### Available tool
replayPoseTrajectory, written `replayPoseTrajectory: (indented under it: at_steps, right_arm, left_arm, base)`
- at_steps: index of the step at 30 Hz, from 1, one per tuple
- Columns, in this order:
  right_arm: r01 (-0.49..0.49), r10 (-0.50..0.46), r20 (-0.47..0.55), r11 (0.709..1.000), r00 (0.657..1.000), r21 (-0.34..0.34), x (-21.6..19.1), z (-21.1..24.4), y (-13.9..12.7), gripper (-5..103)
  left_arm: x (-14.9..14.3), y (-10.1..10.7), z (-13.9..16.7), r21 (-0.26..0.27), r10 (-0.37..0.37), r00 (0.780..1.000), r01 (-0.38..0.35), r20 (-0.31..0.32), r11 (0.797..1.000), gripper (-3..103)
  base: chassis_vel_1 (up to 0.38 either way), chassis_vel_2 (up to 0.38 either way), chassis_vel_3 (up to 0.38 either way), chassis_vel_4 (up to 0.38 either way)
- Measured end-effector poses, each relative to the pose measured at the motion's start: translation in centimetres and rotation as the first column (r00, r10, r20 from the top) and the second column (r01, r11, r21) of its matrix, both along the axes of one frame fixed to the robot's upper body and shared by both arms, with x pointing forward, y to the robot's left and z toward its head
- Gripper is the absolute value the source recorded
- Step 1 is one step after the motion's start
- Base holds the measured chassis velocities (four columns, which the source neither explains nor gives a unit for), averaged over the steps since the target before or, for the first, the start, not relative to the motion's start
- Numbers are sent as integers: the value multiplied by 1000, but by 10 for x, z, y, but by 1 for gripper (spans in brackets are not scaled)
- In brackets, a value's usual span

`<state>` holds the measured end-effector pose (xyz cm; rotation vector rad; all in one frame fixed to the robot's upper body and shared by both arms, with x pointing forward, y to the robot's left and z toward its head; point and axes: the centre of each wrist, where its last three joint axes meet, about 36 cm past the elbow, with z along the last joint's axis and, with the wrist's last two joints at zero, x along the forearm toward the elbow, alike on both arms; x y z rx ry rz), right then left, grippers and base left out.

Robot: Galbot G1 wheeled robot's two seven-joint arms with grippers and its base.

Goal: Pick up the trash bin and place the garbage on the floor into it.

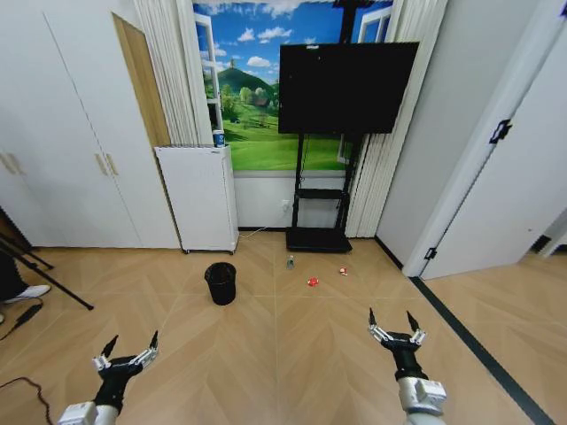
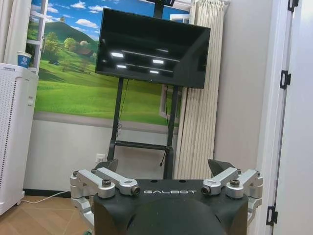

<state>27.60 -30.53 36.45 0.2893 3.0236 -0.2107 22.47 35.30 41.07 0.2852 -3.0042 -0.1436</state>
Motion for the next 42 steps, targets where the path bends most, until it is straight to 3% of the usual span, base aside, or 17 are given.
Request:
replayPoseTrajectory:
  at_steps: [11,20,28,31,42]
  right_arm:
    - [-11,11,-7,1000,1000,-1,-3,-2,1,100]
    - [-15,15,3,1000,1000,-12,-5,4,1,100]
    - [5,-6,-49,1000,999,-22,-2,3,6,100]
    - [6,-8,-51,1000,999,-23,-2,3,6,100]
    - [15,-16,-64,1000,998,-16,-2,-3,6,100]
  left_arm:
    - [2,1,-6,7,-86,996,86,14,996,100]
    - [-1,0,-7,12,-65,998,65,9,998,100]
    - [-3,-2,-7,13,-57,998,57,9,998,100]
    - [-3,-3,-7,12,-60,998,60,11,998,96]
    - [-3,-3,-8,11,-58,998,58,8,998,100]
  base:
    - [0,0,0,0]
    - [0,0,0,0]
    - [0,0,0,0]
    - [0,0,0,0]
    - [-89,93,92,-78]
